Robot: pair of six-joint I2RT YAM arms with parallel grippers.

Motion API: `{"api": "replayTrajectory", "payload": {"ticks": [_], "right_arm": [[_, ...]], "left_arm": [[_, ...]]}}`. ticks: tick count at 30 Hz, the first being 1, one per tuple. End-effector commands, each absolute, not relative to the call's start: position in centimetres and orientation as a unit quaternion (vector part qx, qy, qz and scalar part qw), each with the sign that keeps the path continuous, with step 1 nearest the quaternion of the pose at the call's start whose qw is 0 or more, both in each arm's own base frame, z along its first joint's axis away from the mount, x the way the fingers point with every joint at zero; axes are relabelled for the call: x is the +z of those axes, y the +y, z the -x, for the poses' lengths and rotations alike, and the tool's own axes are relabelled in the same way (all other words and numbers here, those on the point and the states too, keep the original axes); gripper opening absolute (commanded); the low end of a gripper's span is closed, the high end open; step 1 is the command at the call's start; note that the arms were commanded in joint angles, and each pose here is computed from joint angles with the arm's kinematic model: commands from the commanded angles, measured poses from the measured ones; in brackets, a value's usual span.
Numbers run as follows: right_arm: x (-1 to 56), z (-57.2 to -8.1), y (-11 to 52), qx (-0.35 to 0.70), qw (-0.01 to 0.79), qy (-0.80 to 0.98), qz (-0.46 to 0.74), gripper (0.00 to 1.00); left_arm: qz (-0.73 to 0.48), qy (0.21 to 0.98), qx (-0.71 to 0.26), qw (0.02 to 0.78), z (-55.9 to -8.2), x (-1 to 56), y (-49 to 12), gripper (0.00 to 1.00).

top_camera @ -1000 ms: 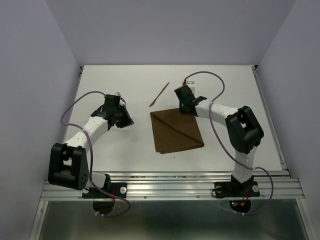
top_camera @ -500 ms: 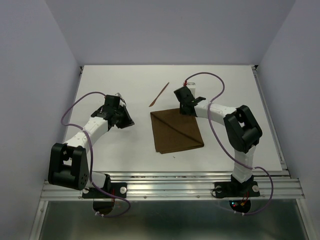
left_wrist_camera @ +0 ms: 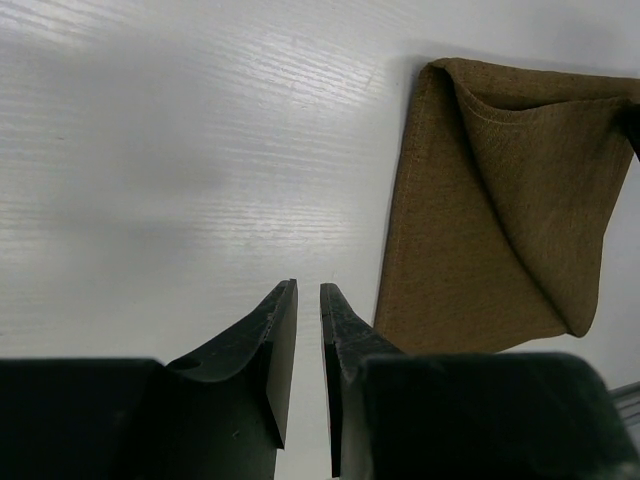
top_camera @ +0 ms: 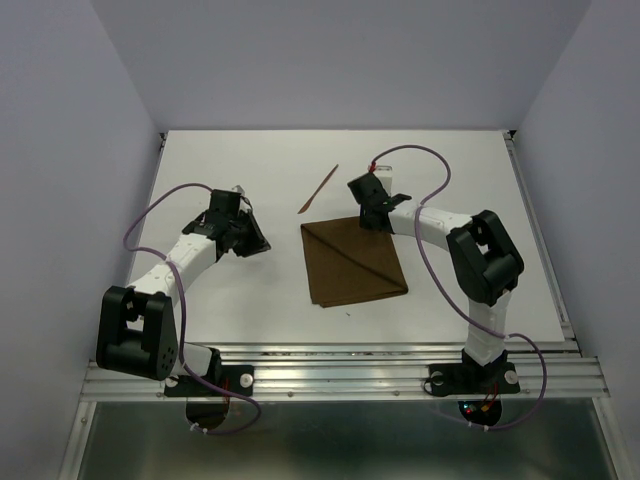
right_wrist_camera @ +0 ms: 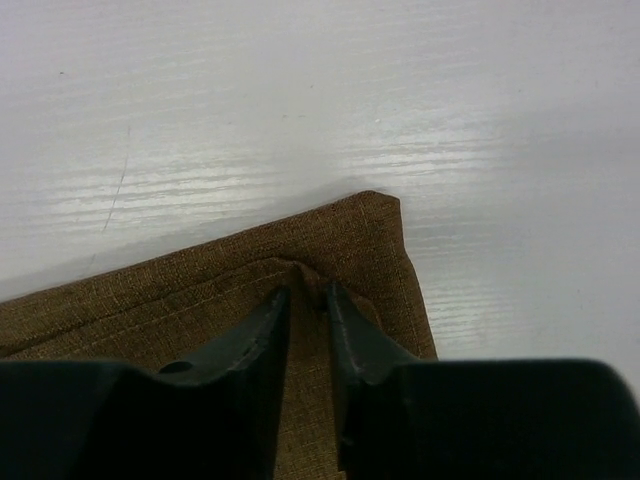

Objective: Fold the napkin into a case and place the utensils inside
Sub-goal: Fold the top corner of the square-folded napkin at the center of the board, then smooth out the upper triangle-folded napkin at the center of the board.

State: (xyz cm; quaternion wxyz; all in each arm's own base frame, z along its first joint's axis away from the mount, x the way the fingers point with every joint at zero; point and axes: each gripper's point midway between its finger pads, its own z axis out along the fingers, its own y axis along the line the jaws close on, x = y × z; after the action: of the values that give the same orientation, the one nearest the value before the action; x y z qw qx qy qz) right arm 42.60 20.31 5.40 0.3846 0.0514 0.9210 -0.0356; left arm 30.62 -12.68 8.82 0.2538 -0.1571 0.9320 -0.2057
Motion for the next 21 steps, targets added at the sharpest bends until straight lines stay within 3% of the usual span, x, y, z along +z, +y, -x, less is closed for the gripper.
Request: {"api": "replayTrajectory", "payload": {"ticks": [1,3,10,18,21], "right_arm": [[8.7,-44.0,19.8,-0.031,0.416,0.905,-0.078,0.33],[9.8,-43.9,19.8,-0.024,0.422,0.903,-0.080,0.38],[12.6,-40.9,18.0,-0.008,0.424,0.901,-0.087,0.39],[10.9,-34.3,15.6,0.013,0.376,0.920,-0.109,0.27],[10.8,-32.6,15.4,0.031,0.362,0.925,-0.112,0.22]], "left_arm": [[0.137,0.922,-0.227,0.281,-31.9,11.2,-13.8,0.27],[0.131,0.923,-0.231,0.277,-32.2,11.3,-14.3,0.27],[0.095,0.928,-0.242,0.267,-33.2,11.5,-17.9,0.27],[0.060,0.930,-0.258,0.253,-35.5,10.8,-22.8,0.07],[0.058,0.929,-0.265,0.253,-36.5,10.7,-23.5,0.04]]}}
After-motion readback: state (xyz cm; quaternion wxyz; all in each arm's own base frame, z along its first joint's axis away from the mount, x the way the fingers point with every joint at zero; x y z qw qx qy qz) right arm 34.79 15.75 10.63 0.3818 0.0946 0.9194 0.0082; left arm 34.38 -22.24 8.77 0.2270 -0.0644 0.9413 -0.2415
